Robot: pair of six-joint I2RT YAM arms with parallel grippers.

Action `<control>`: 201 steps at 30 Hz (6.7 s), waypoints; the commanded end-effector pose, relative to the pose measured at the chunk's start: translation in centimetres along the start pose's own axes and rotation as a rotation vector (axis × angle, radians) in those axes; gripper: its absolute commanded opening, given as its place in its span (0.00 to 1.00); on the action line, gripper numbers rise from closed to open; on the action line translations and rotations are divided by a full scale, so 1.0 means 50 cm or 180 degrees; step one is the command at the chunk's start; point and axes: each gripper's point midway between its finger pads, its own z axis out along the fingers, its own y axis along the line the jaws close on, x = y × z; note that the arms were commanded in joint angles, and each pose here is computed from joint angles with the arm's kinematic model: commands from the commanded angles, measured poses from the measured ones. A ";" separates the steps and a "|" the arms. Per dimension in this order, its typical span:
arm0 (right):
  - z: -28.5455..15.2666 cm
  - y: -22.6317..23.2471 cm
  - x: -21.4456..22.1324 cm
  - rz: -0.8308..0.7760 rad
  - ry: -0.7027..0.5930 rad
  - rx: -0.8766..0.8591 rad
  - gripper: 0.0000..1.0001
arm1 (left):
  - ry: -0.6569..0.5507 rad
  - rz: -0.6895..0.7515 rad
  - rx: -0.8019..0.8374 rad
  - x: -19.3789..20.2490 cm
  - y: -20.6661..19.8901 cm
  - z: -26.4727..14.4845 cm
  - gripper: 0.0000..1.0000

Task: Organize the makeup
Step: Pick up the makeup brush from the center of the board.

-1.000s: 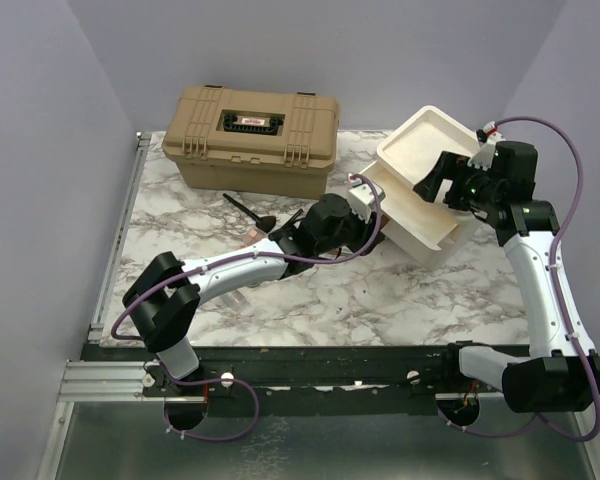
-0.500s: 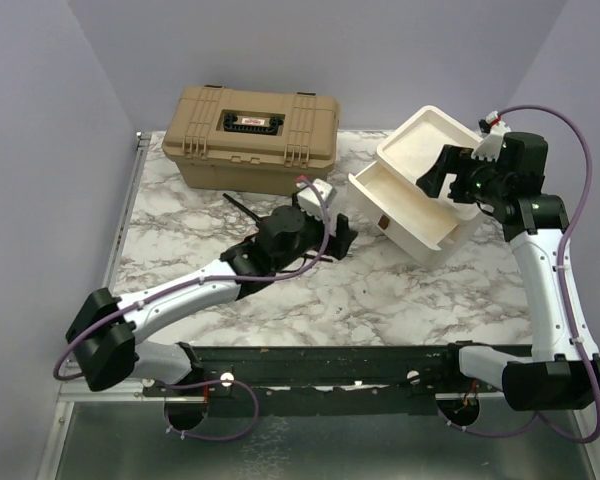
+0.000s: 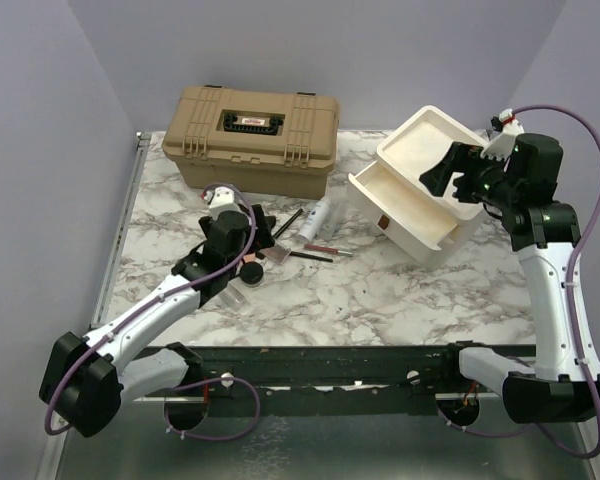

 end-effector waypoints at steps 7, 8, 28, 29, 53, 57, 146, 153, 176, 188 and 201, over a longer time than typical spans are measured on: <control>0.002 0.010 0.035 0.0225 0.0169 -0.0088 0.94 | 0.0944 0.0404 0.0212 0.100 -0.013 0.079 0.95; 0.002 0.013 0.036 0.0240 0.0174 -0.0114 0.94 | 0.0986 0.0471 0.0261 0.102 -0.021 0.088 0.91; 0.012 0.006 0.056 0.0256 0.0275 -0.0107 0.94 | 0.1357 0.1144 0.0917 0.148 -0.115 0.217 0.82; 0.012 0.006 0.055 0.0252 0.0273 -0.0105 0.94 | 0.1350 0.1170 0.0885 0.149 -0.112 0.225 0.82; 0.016 0.013 0.060 0.0264 0.0338 -0.0183 0.95 | 0.1718 0.1041 0.0397 0.248 -0.021 0.196 0.78; 0.012 0.006 0.064 0.0237 0.0341 -0.0123 0.96 | 0.1640 0.0928 0.0408 0.237 -0.024 0.179 0.77; -0.006 0.014 0.073 0.0203 0.0346 -0.0164 0.98 | 0.1274 0.2424 0.2258 0.197 -0.201 0.047 0.04; -0.018 0.043 0.053 0.0155 0.0233 -0.0386 0.98 | 0.0846 0.2148 0.2329 0.121 -0.234 0.005 0.04; -0.099 0.212 0.073 0.0032 0.0484 -0.2158 0.68 | -0.0047 0.1582 0.3469 -0.026 -0.438 -0.191 0.04; -0.081 0.219 0.120 0.0230 0.0892 -0.2297 0.57 | -0.0036 0.1656 0.3578 -0.019 -0.471 -0.198 0.03; -0.054 0.233 0.143 0.0364 0.1083 -0.2376 0.49 | -0.0019 0.1668 0.3656 -0.013 -0.480 -0.209 0.03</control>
